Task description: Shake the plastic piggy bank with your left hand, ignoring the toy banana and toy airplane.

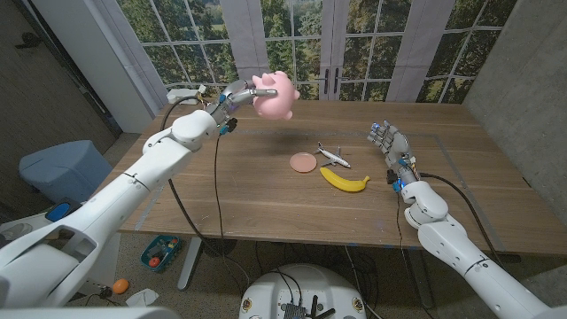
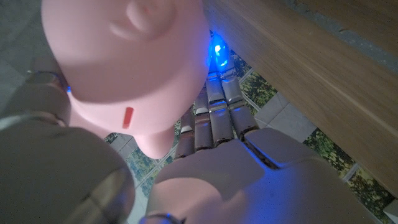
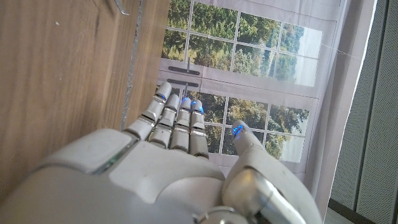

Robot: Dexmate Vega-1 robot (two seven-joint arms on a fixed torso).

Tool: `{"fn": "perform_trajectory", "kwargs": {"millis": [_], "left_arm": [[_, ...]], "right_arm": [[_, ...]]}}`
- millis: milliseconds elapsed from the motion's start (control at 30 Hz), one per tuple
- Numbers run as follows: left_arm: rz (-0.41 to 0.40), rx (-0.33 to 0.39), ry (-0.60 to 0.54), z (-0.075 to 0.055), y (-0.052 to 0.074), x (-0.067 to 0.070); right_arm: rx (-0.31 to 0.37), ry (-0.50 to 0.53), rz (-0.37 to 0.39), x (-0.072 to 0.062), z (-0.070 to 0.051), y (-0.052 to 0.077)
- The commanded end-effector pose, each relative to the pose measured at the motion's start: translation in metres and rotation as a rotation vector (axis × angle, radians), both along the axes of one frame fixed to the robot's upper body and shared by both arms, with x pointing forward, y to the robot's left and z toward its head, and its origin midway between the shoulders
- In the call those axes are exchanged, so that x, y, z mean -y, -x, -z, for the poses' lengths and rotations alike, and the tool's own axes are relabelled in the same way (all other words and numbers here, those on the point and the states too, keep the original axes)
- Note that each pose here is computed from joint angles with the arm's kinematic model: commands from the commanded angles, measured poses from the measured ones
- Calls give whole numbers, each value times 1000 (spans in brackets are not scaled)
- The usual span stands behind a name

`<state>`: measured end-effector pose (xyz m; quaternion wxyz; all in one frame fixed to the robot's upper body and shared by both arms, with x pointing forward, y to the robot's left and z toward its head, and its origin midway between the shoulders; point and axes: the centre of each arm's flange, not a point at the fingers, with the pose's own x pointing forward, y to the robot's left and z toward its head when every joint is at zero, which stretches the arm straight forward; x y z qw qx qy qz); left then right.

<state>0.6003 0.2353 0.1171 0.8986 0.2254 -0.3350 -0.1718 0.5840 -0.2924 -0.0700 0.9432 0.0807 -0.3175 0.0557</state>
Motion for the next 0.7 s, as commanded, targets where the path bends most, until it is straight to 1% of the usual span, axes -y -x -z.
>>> {"fn": "perform_trajectory", "kwargs": {"millis": [33, 133, 200, 467, 567, 700], "left_arm": [[261, -64, 28, -5, -1, -1], [299, -79, 39, -4, -2, -2], [308, -84, 46, -4, -2, -2], [276, -97, 32, -2, -2, -4], [218, -93, 16, -1, -1, -5], [78, -71, -29, -2, 4, -6]], "right_arm": [[2, -3, -1, 1, 2, 3], [3, -3, -1, 1, 3, 3], [4, -2, -1, 1, 3, 4], [1, -3, -1, 1, 4, 5], [2, -5, -1, 1, 5, 6], [2, -5, -1, 1, 5, 6]]}}
